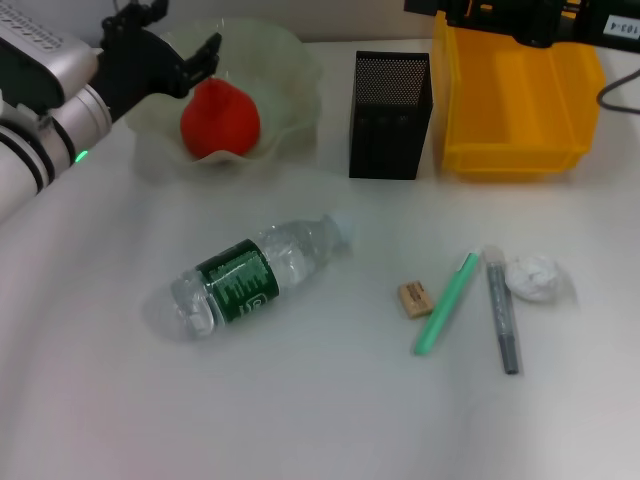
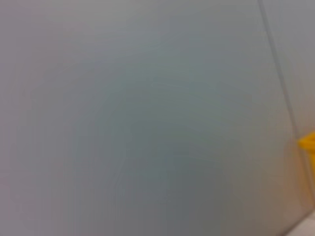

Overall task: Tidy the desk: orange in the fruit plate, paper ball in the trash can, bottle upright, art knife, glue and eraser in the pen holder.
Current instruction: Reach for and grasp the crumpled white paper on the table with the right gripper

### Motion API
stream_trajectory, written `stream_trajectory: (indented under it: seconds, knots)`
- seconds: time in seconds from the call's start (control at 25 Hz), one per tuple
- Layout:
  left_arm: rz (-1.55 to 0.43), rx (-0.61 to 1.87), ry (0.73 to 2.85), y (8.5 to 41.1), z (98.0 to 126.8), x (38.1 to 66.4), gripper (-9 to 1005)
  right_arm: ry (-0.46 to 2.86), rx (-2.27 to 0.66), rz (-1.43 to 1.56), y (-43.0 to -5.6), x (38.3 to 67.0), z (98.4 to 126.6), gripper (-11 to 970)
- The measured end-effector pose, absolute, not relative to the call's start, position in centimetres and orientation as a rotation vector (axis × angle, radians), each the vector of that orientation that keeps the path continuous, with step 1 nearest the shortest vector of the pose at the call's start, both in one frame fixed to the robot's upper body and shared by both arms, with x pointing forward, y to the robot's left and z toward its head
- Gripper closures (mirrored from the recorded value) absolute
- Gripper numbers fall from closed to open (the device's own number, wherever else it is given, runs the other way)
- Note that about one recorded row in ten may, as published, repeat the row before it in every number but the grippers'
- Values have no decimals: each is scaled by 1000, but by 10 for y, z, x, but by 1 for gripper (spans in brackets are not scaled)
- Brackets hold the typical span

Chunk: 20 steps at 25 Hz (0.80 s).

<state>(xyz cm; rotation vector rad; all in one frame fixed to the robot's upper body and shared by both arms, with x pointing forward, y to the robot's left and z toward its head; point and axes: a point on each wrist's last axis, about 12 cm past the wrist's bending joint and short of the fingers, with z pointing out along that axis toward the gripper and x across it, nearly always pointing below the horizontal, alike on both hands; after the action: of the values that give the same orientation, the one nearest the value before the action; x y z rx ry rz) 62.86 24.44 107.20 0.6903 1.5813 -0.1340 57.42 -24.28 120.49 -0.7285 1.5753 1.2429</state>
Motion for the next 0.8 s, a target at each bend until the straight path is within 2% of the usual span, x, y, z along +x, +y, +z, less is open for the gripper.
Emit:
stream_trajectory:
  seconds: [0.12, 0.36, 0.68, 0.8]
  knots:
    - [-140, 645, 1571, 250, 1073, 626, 241, 1715, -745, 1172, -237, 577, 1223, 269]
    - [-165, 614, 1519, 256, 1077, 621, 251, 2145, -680, 876, -214, 586, 1247, 270]
    - [-143, 585, 1487, 264, 1088, 626, 248, 2527, -500, 581, -208, 592, 1243, 270]
    - [-143, 568, 1479, 268, 1093, 629, 248, 2635, -461, 521, -212, 590, 1232, 277]
